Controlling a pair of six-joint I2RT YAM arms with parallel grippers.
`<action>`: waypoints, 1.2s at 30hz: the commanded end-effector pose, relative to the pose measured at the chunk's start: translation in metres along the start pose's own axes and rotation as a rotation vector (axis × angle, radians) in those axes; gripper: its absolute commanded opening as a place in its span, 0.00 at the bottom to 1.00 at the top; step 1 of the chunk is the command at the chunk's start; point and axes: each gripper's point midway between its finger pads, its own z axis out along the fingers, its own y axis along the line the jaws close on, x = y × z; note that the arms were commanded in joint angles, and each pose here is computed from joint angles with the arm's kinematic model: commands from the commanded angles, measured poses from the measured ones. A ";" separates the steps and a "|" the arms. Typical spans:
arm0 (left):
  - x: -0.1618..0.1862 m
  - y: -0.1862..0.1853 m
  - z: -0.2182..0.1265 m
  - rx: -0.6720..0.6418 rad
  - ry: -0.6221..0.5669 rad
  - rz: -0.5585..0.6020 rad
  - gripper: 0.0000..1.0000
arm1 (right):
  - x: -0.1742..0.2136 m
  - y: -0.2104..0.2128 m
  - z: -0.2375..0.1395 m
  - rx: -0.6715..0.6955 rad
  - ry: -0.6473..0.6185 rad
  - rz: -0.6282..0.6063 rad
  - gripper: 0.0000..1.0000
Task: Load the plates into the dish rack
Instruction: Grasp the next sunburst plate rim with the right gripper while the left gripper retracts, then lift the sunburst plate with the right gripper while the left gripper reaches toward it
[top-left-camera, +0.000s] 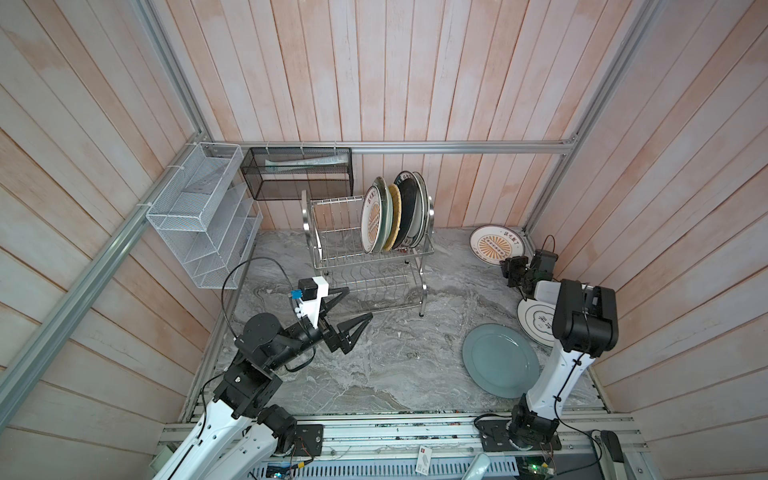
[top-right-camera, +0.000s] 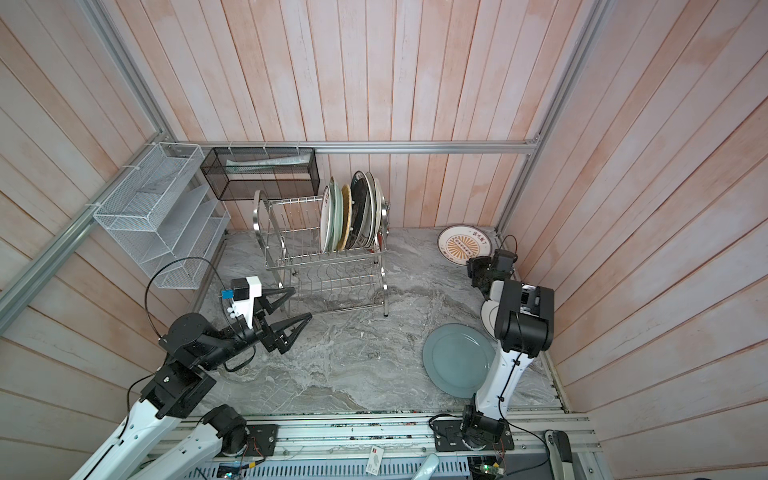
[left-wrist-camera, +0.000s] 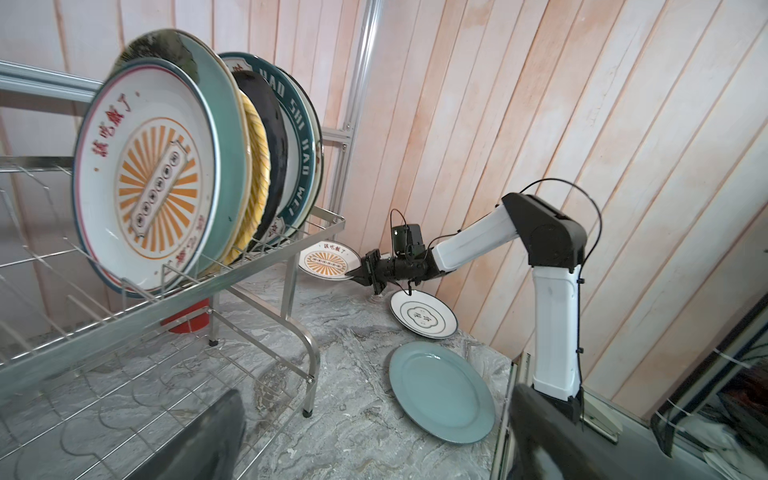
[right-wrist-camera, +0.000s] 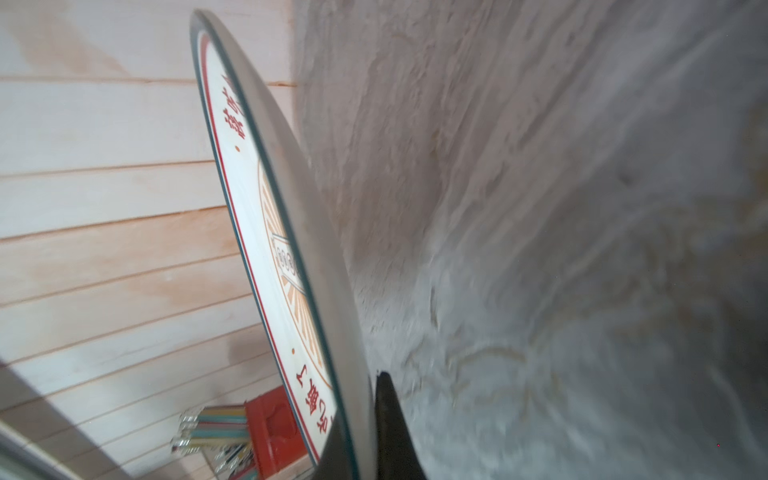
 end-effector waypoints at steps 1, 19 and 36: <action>0.013 -0.016 0.016 0.076 0.017 0.026 1.00 | 0.022 0.019 -0.041 -0.006 0.045 -0.075 0.00; 0.101 -0.102 0.186 0.121 0.216 0.722 0.89 | 0.113 -0.004 -0.225 0.228 0.085 -0.240 0.00; 0.167 -0.094 0.294 0.060 0.275 1.071 0.60 | 0.146 0.000 -0.264 0.214 0.137 -0.274 0.00</action>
